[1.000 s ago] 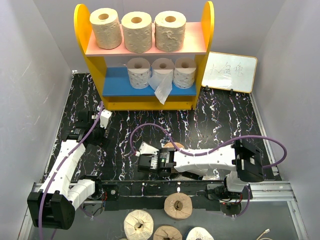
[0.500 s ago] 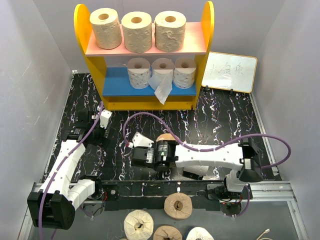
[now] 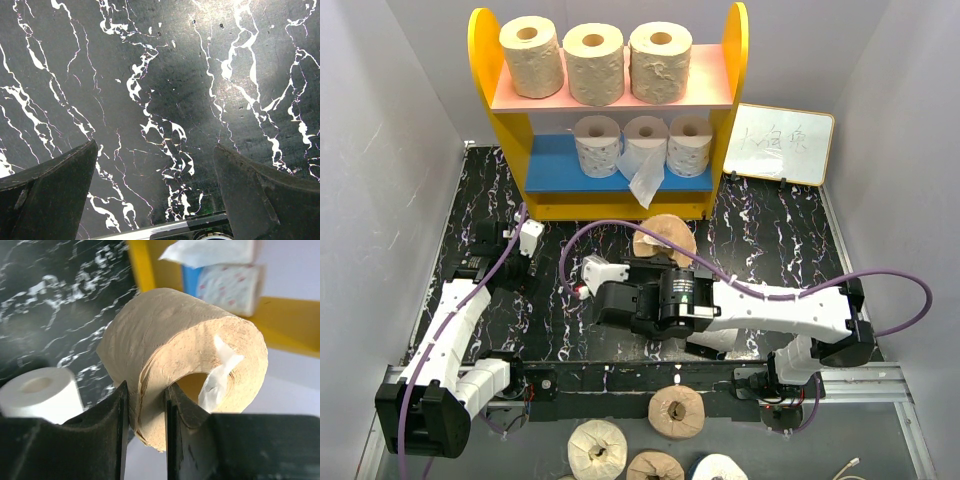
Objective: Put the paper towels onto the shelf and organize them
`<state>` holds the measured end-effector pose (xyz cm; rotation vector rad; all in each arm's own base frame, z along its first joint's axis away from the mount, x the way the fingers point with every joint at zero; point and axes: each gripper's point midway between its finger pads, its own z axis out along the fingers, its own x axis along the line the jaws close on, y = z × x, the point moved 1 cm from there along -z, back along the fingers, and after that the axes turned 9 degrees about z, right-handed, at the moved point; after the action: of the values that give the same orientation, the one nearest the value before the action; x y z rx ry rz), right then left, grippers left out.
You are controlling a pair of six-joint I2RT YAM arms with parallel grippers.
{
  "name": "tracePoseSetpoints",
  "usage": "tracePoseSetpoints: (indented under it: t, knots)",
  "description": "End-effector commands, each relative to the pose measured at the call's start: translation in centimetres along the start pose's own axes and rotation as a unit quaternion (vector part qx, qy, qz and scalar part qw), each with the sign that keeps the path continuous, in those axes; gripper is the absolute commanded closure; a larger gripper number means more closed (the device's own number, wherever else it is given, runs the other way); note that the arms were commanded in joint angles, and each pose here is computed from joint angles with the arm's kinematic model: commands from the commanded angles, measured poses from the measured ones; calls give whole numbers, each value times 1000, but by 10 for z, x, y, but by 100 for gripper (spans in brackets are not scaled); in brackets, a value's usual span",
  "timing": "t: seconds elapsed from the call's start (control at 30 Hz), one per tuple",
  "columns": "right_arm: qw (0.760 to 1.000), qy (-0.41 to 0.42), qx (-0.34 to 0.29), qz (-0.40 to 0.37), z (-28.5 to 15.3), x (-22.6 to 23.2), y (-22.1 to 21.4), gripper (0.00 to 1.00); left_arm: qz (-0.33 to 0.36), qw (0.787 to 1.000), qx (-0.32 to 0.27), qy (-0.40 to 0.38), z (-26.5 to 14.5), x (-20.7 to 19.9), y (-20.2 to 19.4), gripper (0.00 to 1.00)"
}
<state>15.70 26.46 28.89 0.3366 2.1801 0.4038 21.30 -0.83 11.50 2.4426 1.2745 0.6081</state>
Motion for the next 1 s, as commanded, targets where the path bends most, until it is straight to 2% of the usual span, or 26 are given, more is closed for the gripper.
tracePoseSetpoints:
  t: [0.0, 0.27, 0.4, 0.7, 0.97]
  knots:
    - [991, -117, -53, -48, -34, -84, 37, 100, -1, 1000, 2, -9, -1, -3, -2, 1]
    - [970, -211, -124, 14, -73, -201, 64, 100, -1, 1000, -3, -7, -2, -3, -1, 1]
    - [962, -239, -126, 28, -75, -247, 67, 100, -1, 1000, -5, -6, -3, -3, -1, 1]
    - [953, -280, -114, 28, -58, -301, 60, 100, 2, 1000, -15, -7, -5, -3, 1, 1]
    - [953, -266, -139, 41, -34, -308, 70, 100, 2, 1000, -15, -7, -5, -3, 1, 1]
